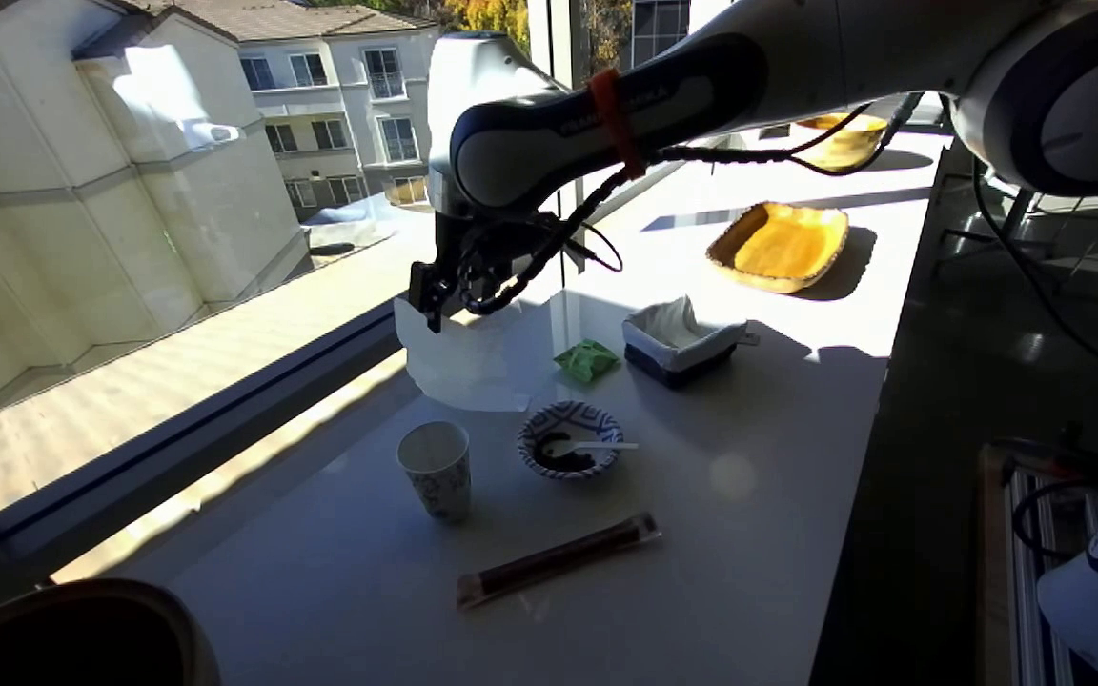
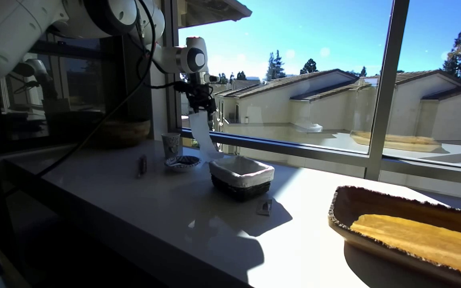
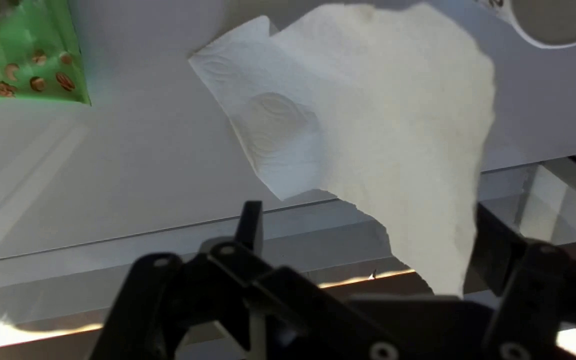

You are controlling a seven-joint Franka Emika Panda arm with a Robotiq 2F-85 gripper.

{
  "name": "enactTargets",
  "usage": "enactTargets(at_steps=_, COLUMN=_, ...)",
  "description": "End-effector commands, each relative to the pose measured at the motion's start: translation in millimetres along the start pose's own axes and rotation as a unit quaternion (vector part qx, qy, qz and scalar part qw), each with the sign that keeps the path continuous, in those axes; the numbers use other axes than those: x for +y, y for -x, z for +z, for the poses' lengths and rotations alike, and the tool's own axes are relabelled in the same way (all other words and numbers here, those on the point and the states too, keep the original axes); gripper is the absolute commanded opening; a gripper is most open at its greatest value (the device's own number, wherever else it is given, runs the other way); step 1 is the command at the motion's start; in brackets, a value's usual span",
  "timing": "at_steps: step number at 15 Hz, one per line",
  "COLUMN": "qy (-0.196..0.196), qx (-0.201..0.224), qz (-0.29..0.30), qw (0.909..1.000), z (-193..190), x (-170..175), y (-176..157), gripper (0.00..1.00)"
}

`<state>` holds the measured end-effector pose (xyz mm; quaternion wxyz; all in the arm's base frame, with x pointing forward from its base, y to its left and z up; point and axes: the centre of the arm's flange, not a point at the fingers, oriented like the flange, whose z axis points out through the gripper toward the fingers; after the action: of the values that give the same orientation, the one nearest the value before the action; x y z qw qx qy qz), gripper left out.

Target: Remove the paper towel out of the box

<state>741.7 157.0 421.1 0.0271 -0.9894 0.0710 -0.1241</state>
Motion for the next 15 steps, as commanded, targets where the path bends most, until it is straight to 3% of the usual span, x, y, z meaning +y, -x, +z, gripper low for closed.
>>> enactTargets(at_steps=1, qy=0.018, qx=-0.028, qz=-0.037, qw=0.9987, z=-6.9, x=9.4, y=19.5, gripper=1.0)
enactTargets(at_steps=10, qy=0.053, qx=-0.017, qz=-0.043, qw=0.9975, z=-8.7, x=26.9, y=16.2, gripper=1.0)
enactTargets(at_steps=15, qy=0.122, qx=-0.008, qz=-0.047, qw=0.9914, z=-17.8, x=52.7, y=16.2, gripper=1.0)
